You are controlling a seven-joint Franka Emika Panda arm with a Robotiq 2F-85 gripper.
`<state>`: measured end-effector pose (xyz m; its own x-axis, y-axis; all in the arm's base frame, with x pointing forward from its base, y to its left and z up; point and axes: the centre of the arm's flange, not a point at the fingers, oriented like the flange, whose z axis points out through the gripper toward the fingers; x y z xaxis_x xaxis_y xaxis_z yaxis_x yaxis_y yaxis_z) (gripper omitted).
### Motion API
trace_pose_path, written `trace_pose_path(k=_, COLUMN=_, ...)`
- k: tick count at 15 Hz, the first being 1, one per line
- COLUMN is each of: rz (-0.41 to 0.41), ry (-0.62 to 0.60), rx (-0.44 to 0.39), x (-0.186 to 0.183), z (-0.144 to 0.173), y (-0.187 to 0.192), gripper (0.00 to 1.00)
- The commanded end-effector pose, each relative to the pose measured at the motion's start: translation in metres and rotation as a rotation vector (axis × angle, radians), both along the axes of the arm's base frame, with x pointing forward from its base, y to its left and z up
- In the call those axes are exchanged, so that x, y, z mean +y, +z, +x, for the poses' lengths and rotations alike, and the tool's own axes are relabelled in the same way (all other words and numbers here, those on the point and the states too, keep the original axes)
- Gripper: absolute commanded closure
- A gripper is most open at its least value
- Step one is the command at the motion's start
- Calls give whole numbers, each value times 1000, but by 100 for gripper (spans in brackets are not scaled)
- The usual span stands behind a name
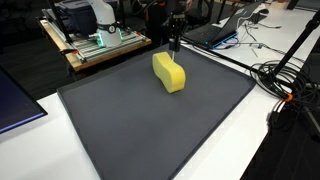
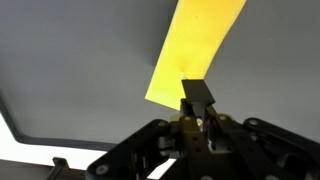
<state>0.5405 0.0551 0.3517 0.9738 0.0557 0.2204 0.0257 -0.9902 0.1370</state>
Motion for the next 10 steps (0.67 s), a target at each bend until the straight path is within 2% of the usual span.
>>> trace_pose_path(k=1, rz=-7, ry=-4, rx=-7, x=4, z=8, y=-14, gripper=97)
trace_pose_path(k=10, rz=-31, ry=4, rx=39, x=-9, z=9, y=-45, gripper=97)
